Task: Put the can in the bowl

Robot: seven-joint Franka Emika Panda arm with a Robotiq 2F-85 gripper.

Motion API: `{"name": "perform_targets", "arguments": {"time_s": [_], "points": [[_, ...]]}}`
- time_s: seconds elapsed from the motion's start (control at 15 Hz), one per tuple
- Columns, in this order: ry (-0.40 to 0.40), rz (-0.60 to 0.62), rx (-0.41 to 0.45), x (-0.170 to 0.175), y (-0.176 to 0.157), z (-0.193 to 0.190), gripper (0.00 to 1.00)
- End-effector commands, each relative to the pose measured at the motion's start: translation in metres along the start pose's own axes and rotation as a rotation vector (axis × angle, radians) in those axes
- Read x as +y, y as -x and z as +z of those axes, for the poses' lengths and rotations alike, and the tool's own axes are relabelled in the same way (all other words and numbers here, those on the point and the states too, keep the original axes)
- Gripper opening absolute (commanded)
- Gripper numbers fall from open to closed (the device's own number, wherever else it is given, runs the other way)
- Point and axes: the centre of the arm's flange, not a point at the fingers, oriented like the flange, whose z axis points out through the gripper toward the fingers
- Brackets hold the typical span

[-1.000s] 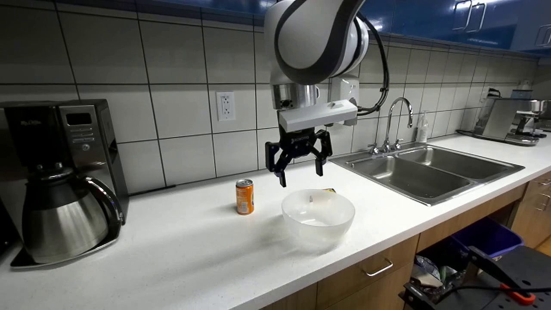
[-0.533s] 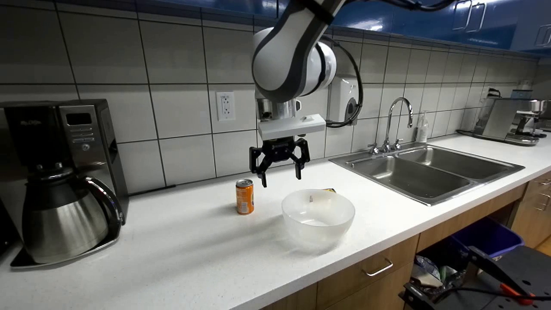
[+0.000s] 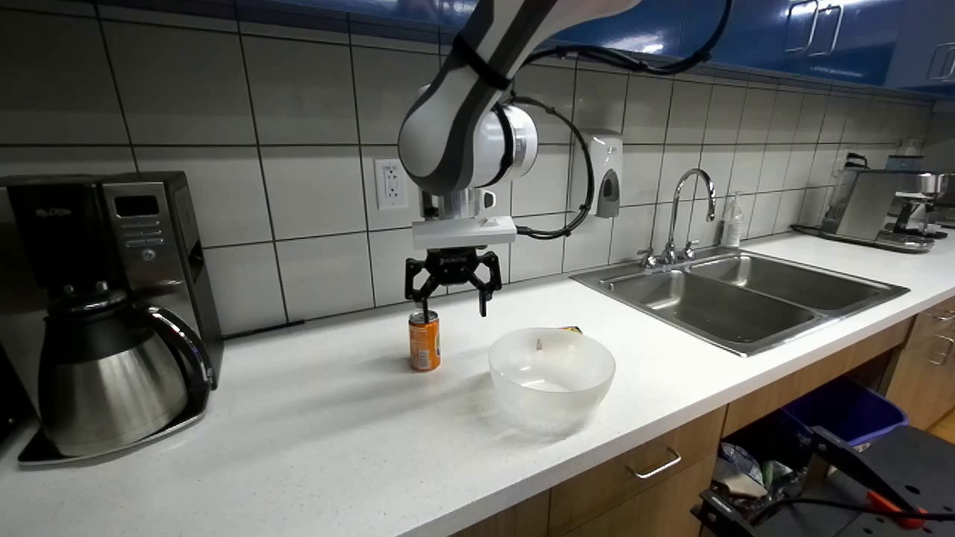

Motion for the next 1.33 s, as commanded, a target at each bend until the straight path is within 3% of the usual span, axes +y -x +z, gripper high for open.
{"name": "perform_targets", "arguments": {"time_s": [0.0,1.27], "points": [[0.007,0.038,-0.015,-0.019,-0.035,0.004,1.0],[0.026,0.107,-0.047,-0.045,-0.118,0.04,1.0]]}}
